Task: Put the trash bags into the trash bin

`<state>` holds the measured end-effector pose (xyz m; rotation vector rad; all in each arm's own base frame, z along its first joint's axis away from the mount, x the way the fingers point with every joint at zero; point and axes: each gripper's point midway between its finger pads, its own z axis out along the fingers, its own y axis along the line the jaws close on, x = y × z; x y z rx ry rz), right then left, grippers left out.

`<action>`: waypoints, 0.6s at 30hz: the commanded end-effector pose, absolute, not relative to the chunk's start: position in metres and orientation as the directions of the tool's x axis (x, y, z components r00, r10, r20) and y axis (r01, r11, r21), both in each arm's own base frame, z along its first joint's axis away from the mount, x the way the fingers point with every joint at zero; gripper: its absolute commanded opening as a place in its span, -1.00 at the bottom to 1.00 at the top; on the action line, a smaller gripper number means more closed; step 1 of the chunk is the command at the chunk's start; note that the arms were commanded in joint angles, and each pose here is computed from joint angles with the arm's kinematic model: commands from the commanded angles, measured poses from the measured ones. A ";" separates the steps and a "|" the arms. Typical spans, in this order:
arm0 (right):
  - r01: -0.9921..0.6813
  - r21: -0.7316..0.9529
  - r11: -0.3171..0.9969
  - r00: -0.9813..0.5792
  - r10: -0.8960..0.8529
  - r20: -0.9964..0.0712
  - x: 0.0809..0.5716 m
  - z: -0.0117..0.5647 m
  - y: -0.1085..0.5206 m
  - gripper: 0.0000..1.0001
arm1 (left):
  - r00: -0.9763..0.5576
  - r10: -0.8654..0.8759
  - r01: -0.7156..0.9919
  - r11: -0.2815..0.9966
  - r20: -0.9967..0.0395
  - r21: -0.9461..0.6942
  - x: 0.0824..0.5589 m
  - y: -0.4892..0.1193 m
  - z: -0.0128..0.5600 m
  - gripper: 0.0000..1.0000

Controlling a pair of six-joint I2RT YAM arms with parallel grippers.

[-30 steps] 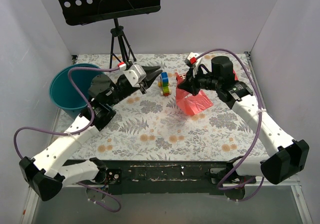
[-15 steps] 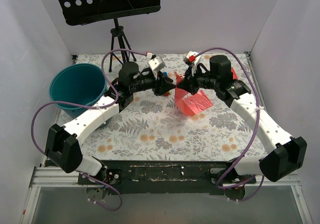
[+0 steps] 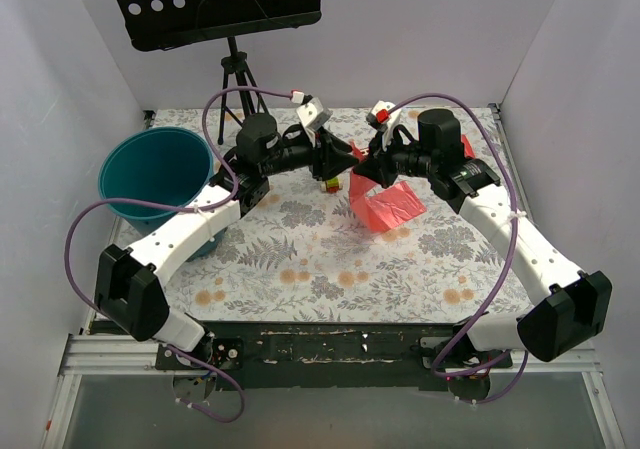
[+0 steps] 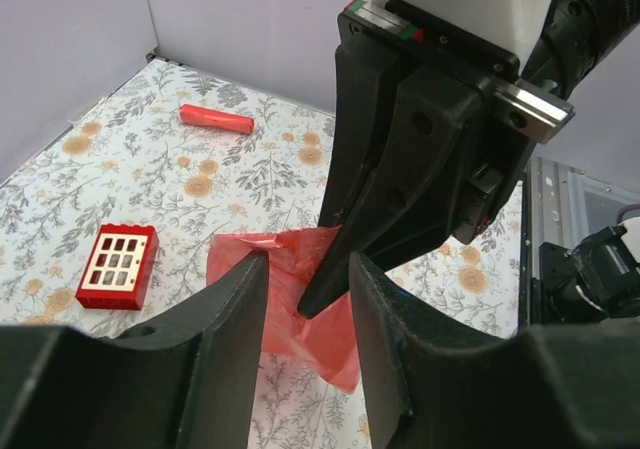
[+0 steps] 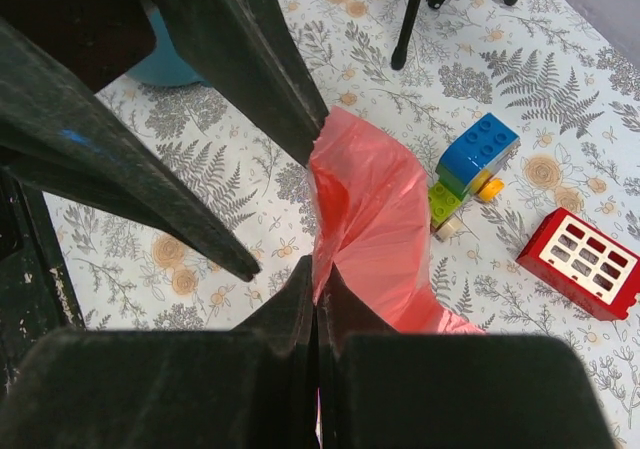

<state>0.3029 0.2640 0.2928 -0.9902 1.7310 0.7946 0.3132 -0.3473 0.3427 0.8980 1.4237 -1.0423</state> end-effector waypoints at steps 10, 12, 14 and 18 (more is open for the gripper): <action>-0.892 0.016 0.453 -0.134 -0.229 -0.964 0.310 0.322 0.270 -0.97 | -0.053 -0.010 0.962 0.268 -0.999 -0.054 0.319 -0.360 0.352 -0.83; -0.891 0.019 0.453 -0.138 -0.230 -0.963 0.310 0.320 0.269 -0.97 | -0.051 -0.012 0.961 0.272 -0.999 -0.052 0.319 -0.360 0.352 -0.86; -0.891 0.019 0.454 -0.138 -0.232 -0.963 0.309 0.320 0.269 -0.97 | -0.048 -0.016 0.959 0.278 -0.999 -0.051 0.321 -0.360 0.353 -0.88; -0.891 0.014 0.454 -0.135 -0.236 -0.962 0.309 0.320 0.268 -0.97 | -0.047 -0.018 0.958 0.284 -0.999 -0.050 0.323 -0.360 0.353 -0.78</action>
